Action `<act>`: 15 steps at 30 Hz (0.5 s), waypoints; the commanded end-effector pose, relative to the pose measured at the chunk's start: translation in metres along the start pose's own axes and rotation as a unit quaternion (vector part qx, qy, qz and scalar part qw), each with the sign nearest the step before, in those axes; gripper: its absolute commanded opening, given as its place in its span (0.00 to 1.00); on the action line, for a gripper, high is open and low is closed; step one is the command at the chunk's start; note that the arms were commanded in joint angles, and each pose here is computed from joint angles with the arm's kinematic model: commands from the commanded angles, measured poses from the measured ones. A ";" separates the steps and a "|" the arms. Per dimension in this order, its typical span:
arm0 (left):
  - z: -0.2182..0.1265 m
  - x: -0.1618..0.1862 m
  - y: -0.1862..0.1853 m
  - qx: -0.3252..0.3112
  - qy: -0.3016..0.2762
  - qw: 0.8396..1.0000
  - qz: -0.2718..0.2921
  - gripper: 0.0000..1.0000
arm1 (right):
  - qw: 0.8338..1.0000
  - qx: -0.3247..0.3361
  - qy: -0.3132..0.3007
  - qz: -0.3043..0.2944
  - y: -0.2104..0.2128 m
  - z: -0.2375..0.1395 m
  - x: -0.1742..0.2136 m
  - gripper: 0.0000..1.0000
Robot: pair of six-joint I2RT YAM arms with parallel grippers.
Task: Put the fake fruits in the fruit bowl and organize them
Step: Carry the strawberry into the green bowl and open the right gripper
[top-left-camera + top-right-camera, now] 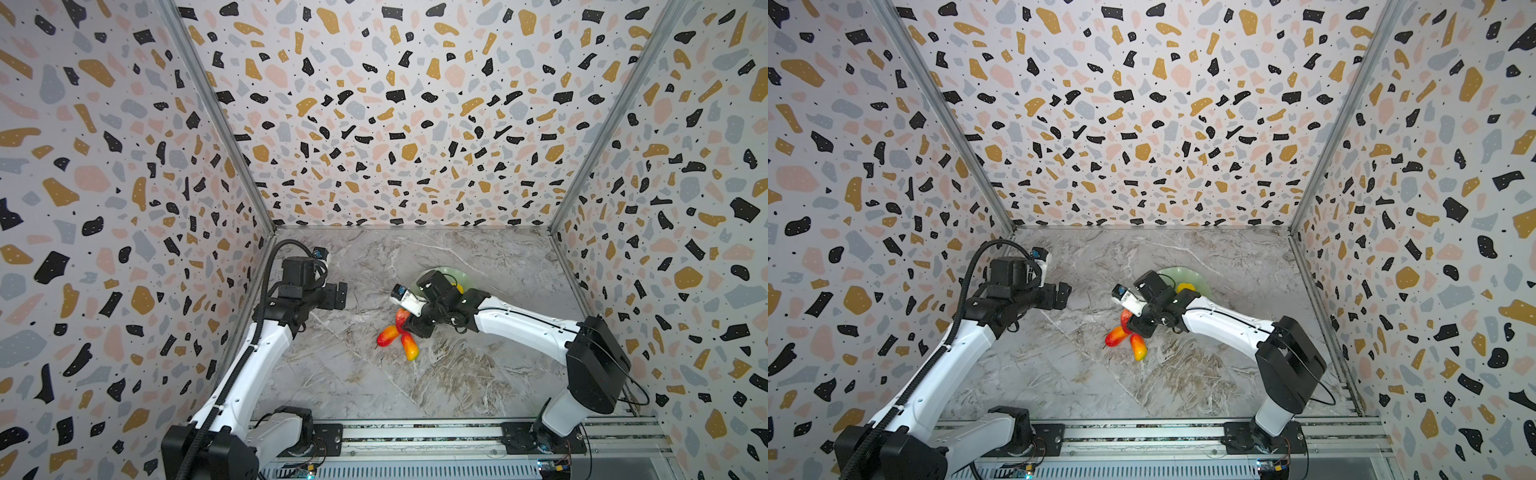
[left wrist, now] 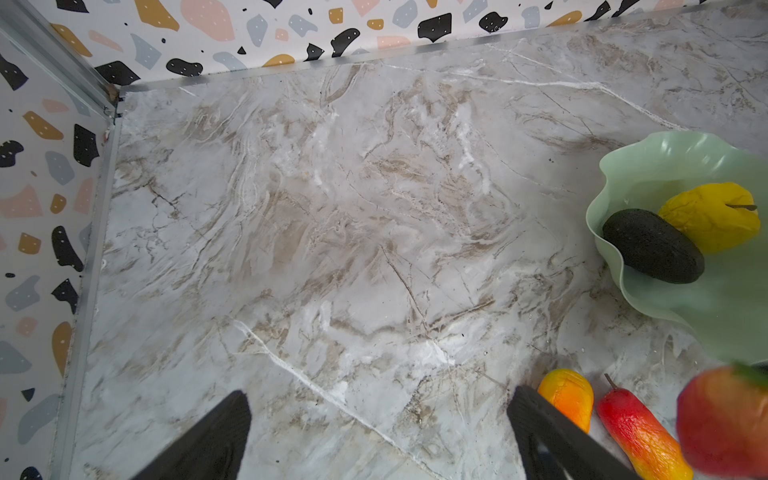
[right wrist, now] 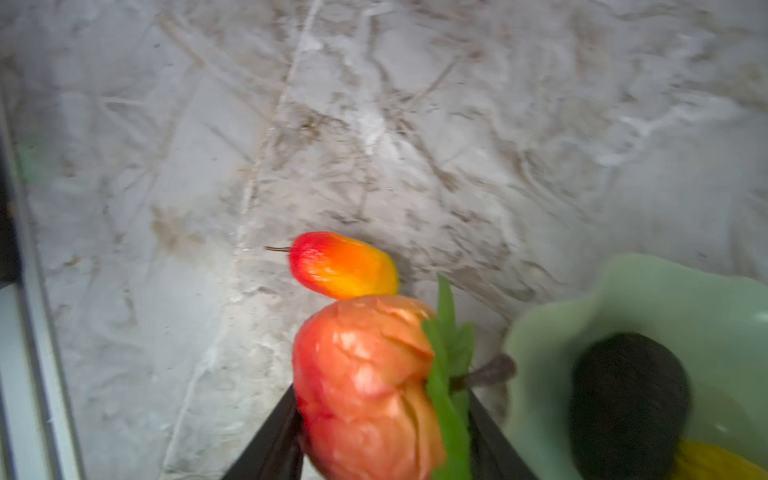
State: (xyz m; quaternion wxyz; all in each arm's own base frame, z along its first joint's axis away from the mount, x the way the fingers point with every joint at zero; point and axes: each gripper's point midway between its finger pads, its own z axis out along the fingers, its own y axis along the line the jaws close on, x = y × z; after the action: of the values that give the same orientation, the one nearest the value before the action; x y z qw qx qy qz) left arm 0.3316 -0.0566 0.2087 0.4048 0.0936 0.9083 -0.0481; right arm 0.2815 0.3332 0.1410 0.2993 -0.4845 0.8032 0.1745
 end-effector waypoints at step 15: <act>0.002 0.001 0.001 -0.001 0.000 1.000 0.004 1.00 | 0.988 0.120 0.091 0.027 -0.094 0.007 0.039 0.17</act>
State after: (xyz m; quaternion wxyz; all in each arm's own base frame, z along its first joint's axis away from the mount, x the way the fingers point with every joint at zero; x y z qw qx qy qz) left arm 0.3316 -0.0566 0.2087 0.4048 0.0936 0.9083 -0.0481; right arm 0.3477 0.2681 0.1008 0.2734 -0.4304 0.8585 0.0548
